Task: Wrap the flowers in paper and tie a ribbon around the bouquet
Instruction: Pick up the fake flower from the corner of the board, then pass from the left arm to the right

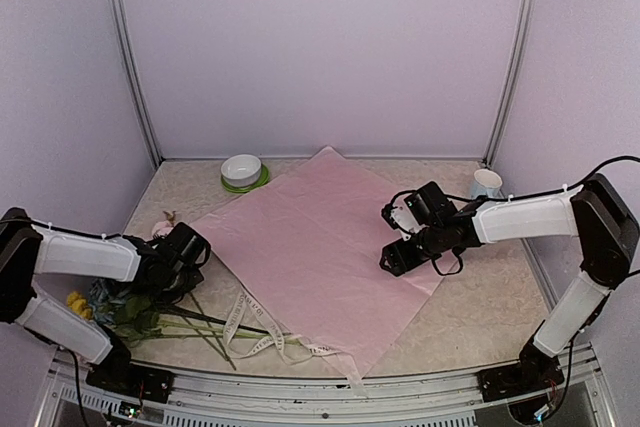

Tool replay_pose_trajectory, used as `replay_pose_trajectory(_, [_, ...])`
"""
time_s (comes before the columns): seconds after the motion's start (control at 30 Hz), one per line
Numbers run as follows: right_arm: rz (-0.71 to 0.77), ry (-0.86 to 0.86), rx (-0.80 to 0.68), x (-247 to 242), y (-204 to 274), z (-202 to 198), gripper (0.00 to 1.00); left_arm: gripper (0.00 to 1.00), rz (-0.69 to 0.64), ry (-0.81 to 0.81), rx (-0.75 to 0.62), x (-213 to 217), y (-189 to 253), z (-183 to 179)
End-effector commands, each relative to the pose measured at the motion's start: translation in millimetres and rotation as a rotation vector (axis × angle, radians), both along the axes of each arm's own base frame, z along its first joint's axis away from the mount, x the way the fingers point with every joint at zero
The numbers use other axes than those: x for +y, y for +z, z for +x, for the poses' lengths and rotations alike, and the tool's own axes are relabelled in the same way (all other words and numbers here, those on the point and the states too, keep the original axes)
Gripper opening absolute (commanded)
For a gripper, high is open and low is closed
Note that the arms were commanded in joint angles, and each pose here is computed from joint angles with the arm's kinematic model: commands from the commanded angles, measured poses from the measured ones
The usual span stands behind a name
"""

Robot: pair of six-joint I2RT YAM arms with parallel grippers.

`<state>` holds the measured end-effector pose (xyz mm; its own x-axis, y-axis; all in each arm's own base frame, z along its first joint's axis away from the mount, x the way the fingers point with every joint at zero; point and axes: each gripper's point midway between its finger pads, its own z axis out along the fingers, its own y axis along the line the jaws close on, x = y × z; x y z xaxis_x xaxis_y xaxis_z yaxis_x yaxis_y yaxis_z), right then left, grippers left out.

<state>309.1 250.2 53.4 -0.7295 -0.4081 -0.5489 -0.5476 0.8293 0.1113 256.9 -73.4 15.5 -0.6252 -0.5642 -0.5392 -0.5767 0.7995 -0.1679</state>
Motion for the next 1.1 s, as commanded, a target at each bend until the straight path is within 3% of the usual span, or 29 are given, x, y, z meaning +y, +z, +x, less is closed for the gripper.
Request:
replay_pose_trajectory(0.0, [-0.02, 0.007, 0.011, -1, -7, -3, 0.76, 0.0, 0.027, -0.034, 0.007, 0, 3, 11])
replay_pose_trajectory(0.2, [-0.017, 0.005, 0.015, -1, -6, -4, 0.76, 0.0, 0.083, -0.014, -0.098, 3, 54, 17])
replay_pose_trajectory(0.47, [0.032, 0.021, -0.035, 7, 17, 2, 0.76, 0.0, 0.259, 0.028, -0.495, 10, 214, 38])
replay_pose_trajectory(0.6, [0.043, 0.034, -0.088, 10, 36, 8, 0.76, 0.0, 0.414, 0.011, -0.656, 7, 290, 37])
replay_pose_trajectory(0.7, [0.054, 0.044, -0.12, 14, 49, 11, 0.76, 0.0, 0.603, -0.03, -0.666, -4, 311, 31])
replay_pose_trajectory(0.8, [0.076, 0.072, -0.153, 21, 64, 10, 0.76, 0.0, 0.698, -0.018, -0.692, -15, 326, 20])
replay_pose_trajectory(0.93, [0.15, 0.176, -0.201, 39, 90, -2, 0.77, 0.0, 0.578, -0.145, -0.799, -31, 345, 21])
replay_pose_trajectory(1.07, [0.324, 0.383, -0.286, 77, 142, -27, 0.77, 0.0, 0.315, -0.371, -1.018, -74, 378, 13])
